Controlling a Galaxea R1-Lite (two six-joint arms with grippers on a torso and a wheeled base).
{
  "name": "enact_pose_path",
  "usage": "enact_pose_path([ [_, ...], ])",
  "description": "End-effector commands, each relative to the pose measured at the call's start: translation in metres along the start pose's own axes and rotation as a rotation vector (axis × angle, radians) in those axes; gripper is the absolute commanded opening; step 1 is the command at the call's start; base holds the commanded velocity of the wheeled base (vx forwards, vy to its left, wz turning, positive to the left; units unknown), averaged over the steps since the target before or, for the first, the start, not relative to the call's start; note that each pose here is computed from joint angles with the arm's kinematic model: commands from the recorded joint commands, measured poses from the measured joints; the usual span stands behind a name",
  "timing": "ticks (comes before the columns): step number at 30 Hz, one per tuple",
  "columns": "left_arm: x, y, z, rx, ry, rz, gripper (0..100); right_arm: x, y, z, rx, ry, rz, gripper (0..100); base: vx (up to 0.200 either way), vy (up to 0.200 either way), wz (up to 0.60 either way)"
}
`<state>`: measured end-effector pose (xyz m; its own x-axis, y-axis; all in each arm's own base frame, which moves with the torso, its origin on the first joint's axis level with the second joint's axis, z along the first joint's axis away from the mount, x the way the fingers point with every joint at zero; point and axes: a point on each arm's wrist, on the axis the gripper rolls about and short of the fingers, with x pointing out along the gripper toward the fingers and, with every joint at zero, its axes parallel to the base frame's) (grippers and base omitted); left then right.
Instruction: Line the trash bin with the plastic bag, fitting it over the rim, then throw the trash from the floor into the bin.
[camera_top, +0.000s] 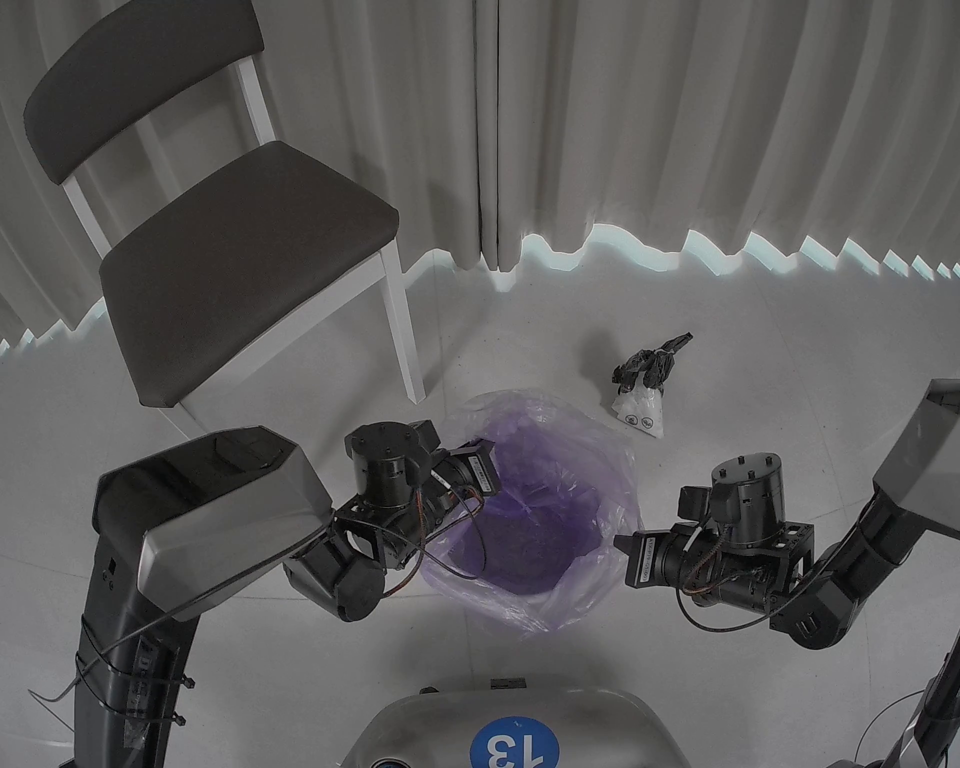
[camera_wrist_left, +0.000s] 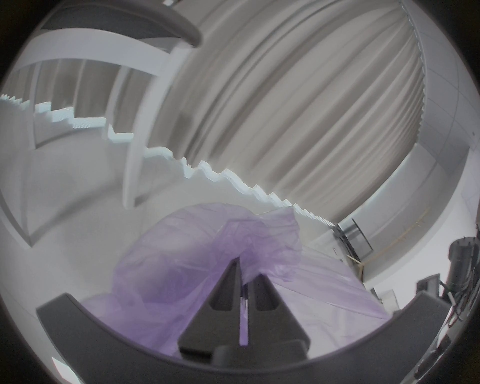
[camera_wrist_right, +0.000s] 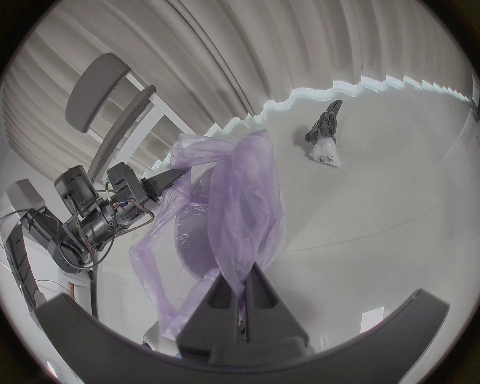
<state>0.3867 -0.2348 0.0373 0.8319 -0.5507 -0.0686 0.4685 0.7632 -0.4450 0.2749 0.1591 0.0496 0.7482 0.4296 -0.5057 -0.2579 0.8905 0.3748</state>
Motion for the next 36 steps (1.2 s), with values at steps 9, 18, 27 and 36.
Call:
enact_pose_path([
  [9, -0.034, 0.009, 0.032, -0.003, -0.053, 0.044, 0, 0.013, 0.009, 0.001, -0.019, -0.011, 0.005, 0, 0.0, 0.0, 0.0],
  [18, -0.063, 0.003, 0.046, 0.034, -0.071, 0.06, 0, 0.032, 0.018, 0.006, -0.05, 0.035, -0.008, 0, 0.0, 0.0, 0.0],
  [27, -0.076, 0.003, 0.056, 0.196, 0.045, 0.094, 0, 0.054, 0.035, 0.022, -0.128, 0.107, -0.038, 0, 0.0, 0.0, 0.0],
  [36, -0.063, -0.006, 0.063, 0.196, 0.071, 0.085, 0, 0.061, 0.032, 0.003, -0.184, 0.161, -0.115, 0, 0.0, 0.0, 0.0],
])
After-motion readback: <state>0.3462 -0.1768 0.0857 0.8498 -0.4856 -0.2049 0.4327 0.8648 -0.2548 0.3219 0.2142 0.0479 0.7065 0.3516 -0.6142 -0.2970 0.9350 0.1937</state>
